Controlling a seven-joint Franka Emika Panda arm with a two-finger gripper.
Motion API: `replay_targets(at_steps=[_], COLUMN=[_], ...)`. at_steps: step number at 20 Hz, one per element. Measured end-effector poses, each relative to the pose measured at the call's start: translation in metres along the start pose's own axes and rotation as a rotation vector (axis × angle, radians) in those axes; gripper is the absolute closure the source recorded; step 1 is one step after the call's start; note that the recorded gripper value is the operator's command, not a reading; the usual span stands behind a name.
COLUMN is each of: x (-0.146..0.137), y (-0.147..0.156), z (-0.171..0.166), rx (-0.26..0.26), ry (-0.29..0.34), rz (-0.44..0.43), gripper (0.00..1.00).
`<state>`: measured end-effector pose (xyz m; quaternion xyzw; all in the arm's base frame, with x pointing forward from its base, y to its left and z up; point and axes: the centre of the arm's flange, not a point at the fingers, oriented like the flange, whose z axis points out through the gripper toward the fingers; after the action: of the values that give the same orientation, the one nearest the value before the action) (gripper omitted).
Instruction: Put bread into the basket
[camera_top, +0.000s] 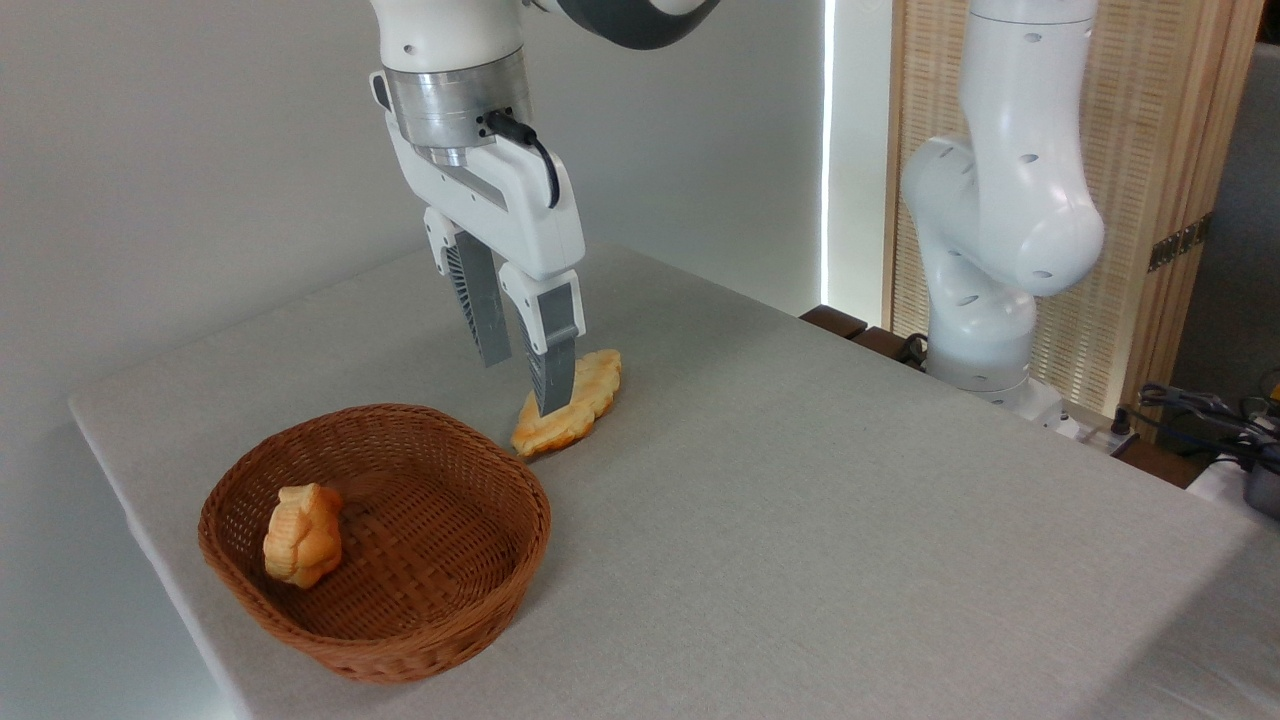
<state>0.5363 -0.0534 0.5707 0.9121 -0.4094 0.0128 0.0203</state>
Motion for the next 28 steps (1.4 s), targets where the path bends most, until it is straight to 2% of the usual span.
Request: replay_targets(at_steps=[23,28], x=[-0.005,-0.007], y=[-0.001,0.022], z=[-0.007,0.013], rx=[0.005,-0.015], ry=[0.015,0.001], rz=[-0.025,0.004], gripper=[0.0,0.0])
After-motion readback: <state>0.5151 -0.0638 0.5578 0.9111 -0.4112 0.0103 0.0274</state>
